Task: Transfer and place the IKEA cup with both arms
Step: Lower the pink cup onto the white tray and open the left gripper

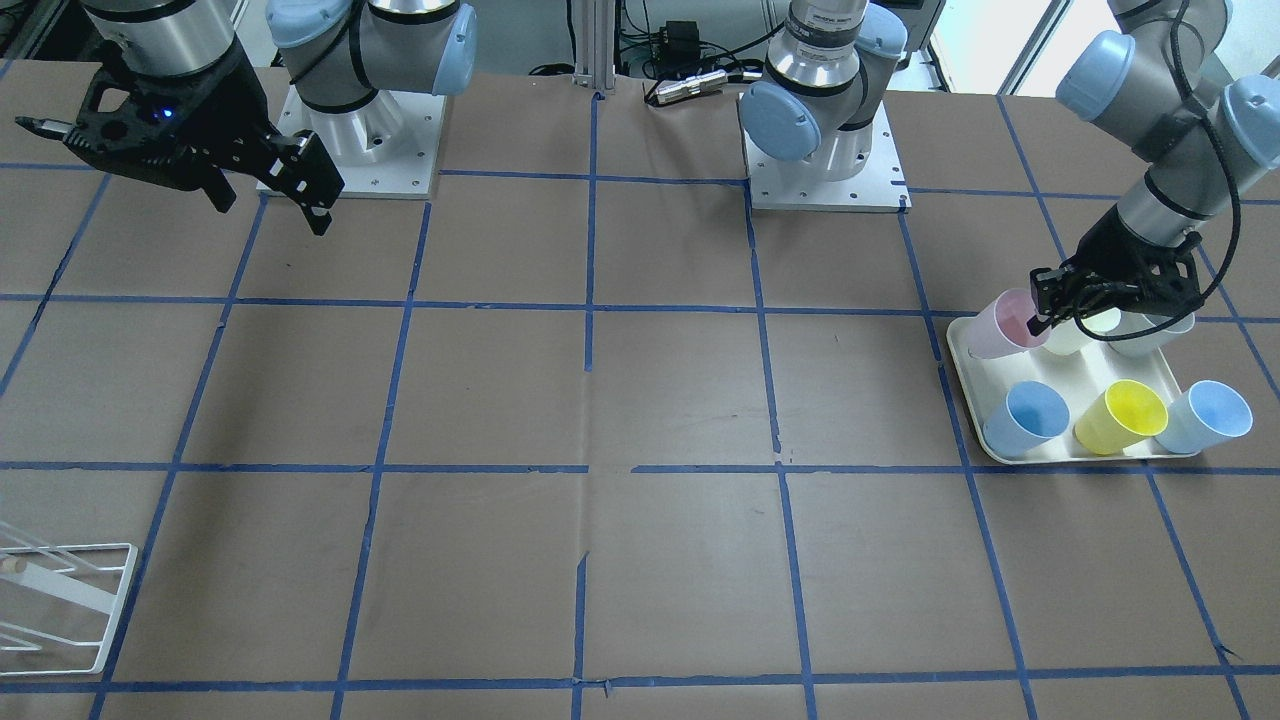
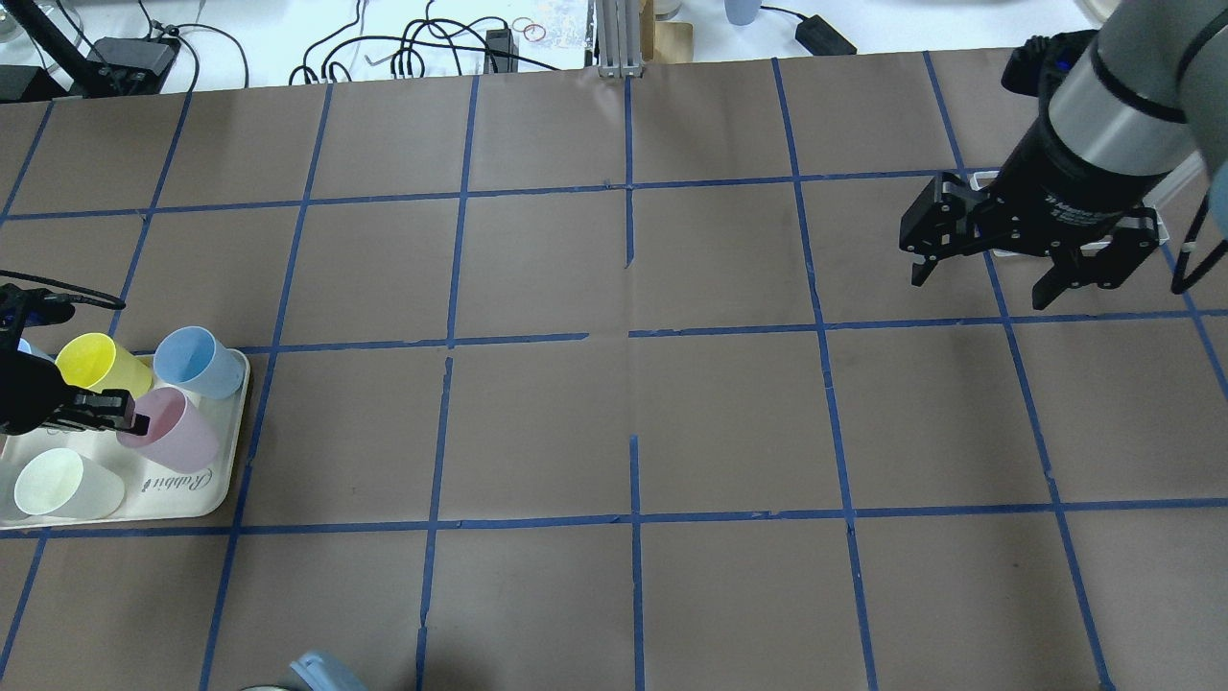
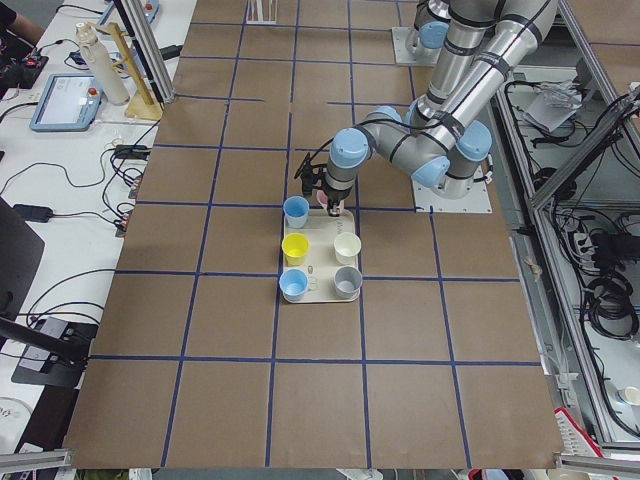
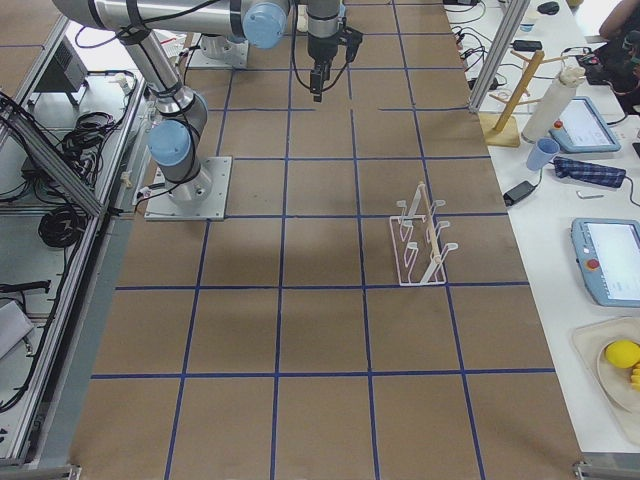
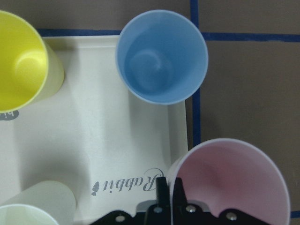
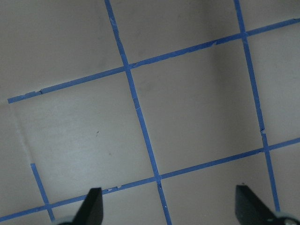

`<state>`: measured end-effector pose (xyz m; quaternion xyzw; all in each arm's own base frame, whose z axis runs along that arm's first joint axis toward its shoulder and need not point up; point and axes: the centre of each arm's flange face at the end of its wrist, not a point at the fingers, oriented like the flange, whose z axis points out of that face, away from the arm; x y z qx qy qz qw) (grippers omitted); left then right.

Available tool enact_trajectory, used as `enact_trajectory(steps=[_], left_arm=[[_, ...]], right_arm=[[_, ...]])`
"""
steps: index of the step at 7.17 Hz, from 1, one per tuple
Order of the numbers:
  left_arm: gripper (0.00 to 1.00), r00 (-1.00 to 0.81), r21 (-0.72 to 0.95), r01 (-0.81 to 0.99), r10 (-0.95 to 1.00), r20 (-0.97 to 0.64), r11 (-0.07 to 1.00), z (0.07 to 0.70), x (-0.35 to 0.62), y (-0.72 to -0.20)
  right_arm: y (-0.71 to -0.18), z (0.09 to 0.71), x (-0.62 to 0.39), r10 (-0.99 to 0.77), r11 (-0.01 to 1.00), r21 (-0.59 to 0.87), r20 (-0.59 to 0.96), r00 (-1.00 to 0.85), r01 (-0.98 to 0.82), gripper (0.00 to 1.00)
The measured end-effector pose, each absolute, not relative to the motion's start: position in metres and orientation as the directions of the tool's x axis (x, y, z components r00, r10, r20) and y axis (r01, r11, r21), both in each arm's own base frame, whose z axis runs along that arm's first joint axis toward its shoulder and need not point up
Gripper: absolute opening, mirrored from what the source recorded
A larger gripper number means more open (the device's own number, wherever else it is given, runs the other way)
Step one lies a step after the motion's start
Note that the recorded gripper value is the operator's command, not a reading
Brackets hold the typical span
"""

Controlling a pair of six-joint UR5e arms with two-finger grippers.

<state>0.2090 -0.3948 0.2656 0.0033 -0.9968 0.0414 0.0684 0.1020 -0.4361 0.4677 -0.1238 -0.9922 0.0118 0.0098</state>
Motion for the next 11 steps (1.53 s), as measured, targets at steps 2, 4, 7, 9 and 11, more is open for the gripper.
enact_trajectory(steps=[2,4,7,9,11], left_arm=[[0.00,-0.991,-0.086,-0.016,-0.004,0.136,0.996,0.256,0.218,-0.395],[0.00,-0.990,-0.082,-0.020,-0.009,0.138,0.996,0.251,0.219,-0.392],[0.00,-0.992,-0.090,-0.019,-0.008,0.123,0.996,0.239,0.211,-0.383],[0.00,-0.993,-0.093,-0.018,-0.007,0.118,0.995,0.238,0.211,-0.383],[0.00,-0.993,-0.090,-0.015,-0.005,0.118,0.996,0.237,0.210,-0.382]], right_arm=[[-0.435,0.465,0.111,0.220,0.975,-0.042,0.027,-0.975,0.219,1.00],[-0.429,0.469,0.121,0.192,0.981,-0.029,0.008,-0.981,0.191,1.00],[-0.416,0.480,0.124,0.179,0.984,-0.023,-0.007,-0.984,0.179,1.00],[-0.410,0.486,0.124,0.153,0.988,-0.038,-0.004,-0.988,0.153,1.00],[-0.408,0.489,0.123,0.133,0.990,-0.043,-0.009,-0.991,0.133,1.00]])
